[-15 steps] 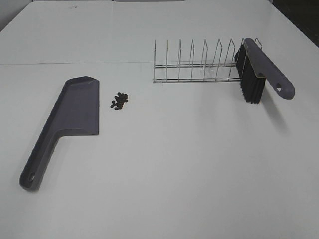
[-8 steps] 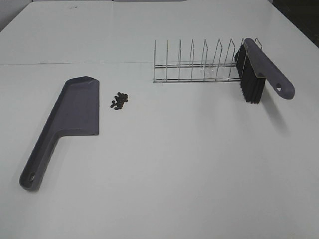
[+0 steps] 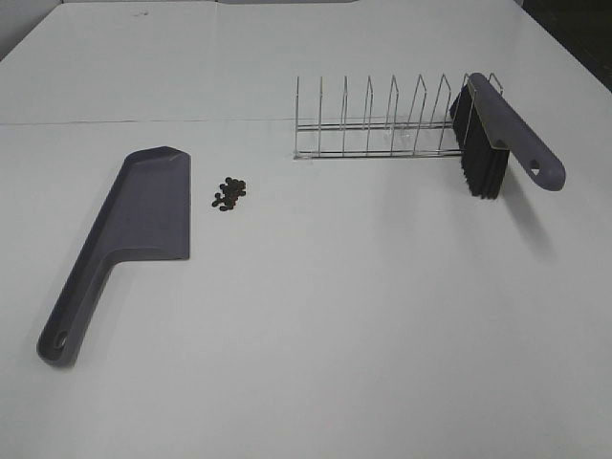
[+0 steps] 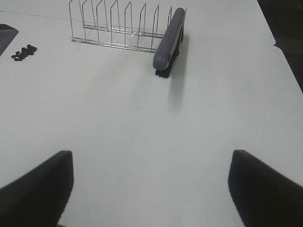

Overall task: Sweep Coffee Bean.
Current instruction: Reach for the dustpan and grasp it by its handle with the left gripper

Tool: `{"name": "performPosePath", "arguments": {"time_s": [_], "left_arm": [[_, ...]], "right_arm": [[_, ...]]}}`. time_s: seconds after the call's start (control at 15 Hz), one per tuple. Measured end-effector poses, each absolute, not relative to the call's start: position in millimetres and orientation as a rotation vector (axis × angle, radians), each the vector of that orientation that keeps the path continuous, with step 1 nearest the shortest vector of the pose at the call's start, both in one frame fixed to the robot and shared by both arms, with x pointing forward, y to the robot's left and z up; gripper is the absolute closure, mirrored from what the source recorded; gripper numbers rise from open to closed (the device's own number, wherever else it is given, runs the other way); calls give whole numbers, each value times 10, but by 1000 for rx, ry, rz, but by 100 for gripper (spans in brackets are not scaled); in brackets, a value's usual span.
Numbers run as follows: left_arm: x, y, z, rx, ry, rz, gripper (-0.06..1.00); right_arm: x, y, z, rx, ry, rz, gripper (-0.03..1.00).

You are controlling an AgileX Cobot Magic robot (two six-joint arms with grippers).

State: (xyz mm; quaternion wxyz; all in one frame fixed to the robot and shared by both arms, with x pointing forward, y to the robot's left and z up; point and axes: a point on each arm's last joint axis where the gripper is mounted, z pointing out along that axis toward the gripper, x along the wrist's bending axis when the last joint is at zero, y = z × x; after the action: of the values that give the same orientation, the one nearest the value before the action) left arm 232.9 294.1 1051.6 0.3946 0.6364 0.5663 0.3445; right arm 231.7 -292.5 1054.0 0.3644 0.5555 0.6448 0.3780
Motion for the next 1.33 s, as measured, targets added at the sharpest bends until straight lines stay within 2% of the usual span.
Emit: {"name": "performPosePath", "arguments": {"time_s": [0.73, 1.33], "left_arm": [[2370, 2939, 10554, 1603, 1444, 866, 26], [3944, 2802, 10831, 1743, 1744, 435, 26]], "right_arm": [[2317, -2925, 10540, 1429, 1659, 972, 15], [2317, -2925, 10540, 1429, 1659, 972, 15]]}}
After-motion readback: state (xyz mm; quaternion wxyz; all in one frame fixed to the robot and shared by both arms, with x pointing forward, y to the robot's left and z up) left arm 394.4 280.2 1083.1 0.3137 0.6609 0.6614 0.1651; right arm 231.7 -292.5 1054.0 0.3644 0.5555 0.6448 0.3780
